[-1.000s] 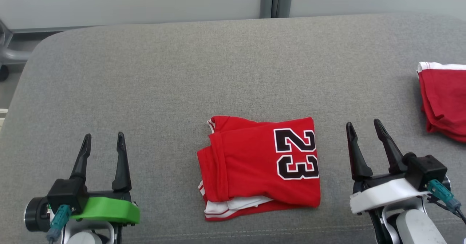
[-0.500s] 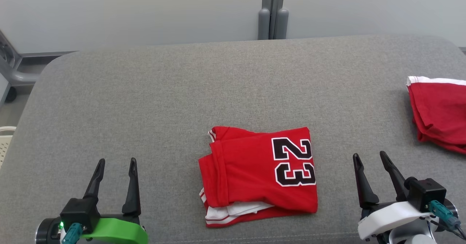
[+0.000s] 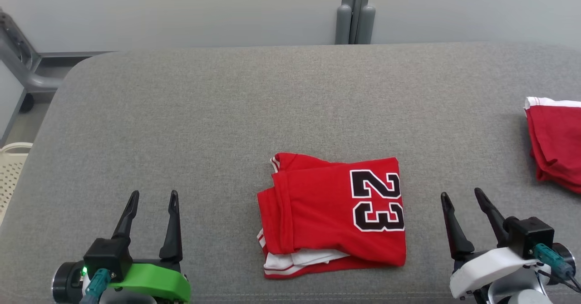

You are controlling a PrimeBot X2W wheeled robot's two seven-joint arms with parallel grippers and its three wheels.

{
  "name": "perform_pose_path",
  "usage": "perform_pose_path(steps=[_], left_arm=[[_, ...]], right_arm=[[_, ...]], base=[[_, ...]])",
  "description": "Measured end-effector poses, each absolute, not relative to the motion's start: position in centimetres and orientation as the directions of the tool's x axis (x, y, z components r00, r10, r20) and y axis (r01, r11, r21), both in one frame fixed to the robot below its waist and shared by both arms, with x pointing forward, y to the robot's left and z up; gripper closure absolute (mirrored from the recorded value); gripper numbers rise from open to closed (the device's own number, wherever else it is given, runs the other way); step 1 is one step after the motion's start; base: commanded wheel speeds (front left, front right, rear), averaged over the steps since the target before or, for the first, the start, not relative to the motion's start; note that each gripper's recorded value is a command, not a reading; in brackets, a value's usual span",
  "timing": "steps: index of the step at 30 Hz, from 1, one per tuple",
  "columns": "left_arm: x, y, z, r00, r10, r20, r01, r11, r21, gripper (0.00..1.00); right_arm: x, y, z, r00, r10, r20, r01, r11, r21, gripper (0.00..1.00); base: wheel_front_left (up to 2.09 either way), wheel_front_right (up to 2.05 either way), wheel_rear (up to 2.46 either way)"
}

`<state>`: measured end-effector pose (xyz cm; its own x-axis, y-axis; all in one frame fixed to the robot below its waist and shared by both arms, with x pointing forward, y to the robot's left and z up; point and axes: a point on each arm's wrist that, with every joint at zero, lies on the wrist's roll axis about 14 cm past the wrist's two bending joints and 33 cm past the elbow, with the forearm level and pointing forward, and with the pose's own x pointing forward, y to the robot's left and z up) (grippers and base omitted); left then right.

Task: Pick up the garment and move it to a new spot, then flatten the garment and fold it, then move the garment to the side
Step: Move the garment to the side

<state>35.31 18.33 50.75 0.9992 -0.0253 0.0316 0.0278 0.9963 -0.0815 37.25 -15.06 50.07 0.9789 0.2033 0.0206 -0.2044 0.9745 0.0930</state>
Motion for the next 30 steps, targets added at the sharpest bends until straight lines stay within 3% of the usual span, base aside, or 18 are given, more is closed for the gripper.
perform_pose_path(steps=[14,22,23,24,25,30], left_arm=[[36.2,19.1,49.2,1.0,0.012,-0.005,-0.013,0.994,-0.107,0.0],[36.4,20.0,48.2,0.999,0.043,-0.032,-0.046,0.993,-0.11,0.0],[36.4,20.1,48.0,0.998,0.046,-0.038,-0.05,0.993,-0.109,0.0],[36.4,20.2,47.8,0.998,0.049,-0.043,-0.054,0.993,-0.108,0.0],[36.5,20.3,47.7,0.998,0.052,-0.046,-0.057,0.993,-0.107,0.0],[37.0,20.3,47.7,0.998,0.051,-0.042,-0.055,0.993,-0.107,0.0]], right_arm=[[38.8,-9.2,42.1,0.883,0.387,-0.267,-0.361,0.922,0.141,0.0],[40.2,-7.7,38.9,0.834,0.419,-0.359,-0.388,0.908,0.158,0.0],[40.4,-7.5,38.8,0.832,0.422,-0.36,-0.39,0.907,0.162,0.3],[40.6,-7.3,38.7,0.829,0.425,-0.363,-0.392,0.905,0.163,0.8],[40.7,-7.2,38.4,0.825,0.427,-0.371,-0.394,0.904,0.164,1.0],[41.1,-6.9,38.5,0.824,0.437,-0.36,-0.408,0.899,0.157,1.0]], base=[[0.0,0.0,0.0],[0.0,0.0,0.0],[0.0,0.0,0.0],[0.0,0.0,0.0],[0.0,0.0,0.0],[0.0,0.0,0.0]])
